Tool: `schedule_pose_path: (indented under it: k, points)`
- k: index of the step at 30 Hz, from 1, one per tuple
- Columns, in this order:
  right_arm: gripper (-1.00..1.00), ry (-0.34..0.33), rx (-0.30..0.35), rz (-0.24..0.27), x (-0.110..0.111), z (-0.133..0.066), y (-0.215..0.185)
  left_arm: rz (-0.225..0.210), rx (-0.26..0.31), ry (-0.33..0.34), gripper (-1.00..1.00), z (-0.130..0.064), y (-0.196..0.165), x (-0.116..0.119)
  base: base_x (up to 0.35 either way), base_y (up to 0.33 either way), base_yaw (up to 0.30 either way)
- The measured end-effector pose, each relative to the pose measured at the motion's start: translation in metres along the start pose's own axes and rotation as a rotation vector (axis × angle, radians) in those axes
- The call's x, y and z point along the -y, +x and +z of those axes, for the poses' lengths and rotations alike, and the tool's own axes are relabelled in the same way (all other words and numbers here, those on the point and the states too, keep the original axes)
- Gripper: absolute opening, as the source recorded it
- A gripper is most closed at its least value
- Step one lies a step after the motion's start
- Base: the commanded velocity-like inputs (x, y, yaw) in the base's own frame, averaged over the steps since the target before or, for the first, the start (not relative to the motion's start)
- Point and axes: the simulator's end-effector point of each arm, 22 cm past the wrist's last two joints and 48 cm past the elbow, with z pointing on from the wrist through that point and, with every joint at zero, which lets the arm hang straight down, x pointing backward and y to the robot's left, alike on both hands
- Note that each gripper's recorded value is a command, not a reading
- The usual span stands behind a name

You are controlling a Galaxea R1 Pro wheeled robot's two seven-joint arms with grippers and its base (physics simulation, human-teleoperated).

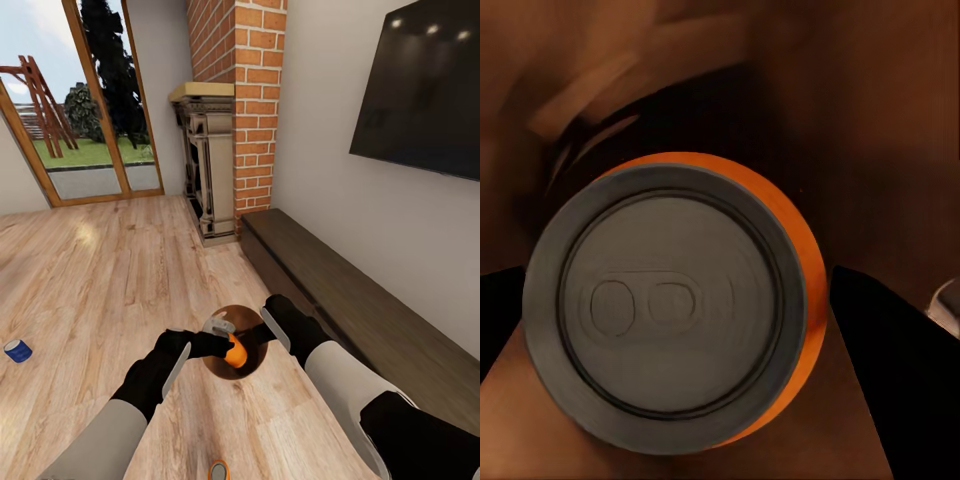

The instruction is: Put the three can of soda from the living room inside the tash can in the kitchen.

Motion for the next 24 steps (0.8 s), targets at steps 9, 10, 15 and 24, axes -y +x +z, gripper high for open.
schedule_pose_path:
  k: [9, 10, 15, 24]
  points:
    - [-1.00, -0.001, -0.001, 0.001, -0.0003, 0.0003, 0.0005, 0.012, -0.006, -0.006, 1.00, 0.0042, 0.0059, -0.0005, 0.000, 0.000, 0.000]
    - [-1.00, -0.003, -0.001, 0.001, -0.0006, 0.0003, 0.0005, 0.012, -0.006, -0.006, 1.00, 0.0043, 0.0059, -0.0005, 0.000, 0.000, 0.000]
    - [-1.00, 0.004, -0.001, -0.002, 0.0009, 0.0004, 0.0005, 0.013, -0.007, -0.007, 1.00, 0.0047, 0.0063, -0.0003, 0.000, 0.000, 0.000]
    - [-1.00, 0.000, -0.003, 0.000, 0.0000, 0.0006, 0.0010, 0.012, -0.008, -0.012, 1.00, 0.0044, 0.0068, -0.0022, 0.000, 0.000, 0.000]
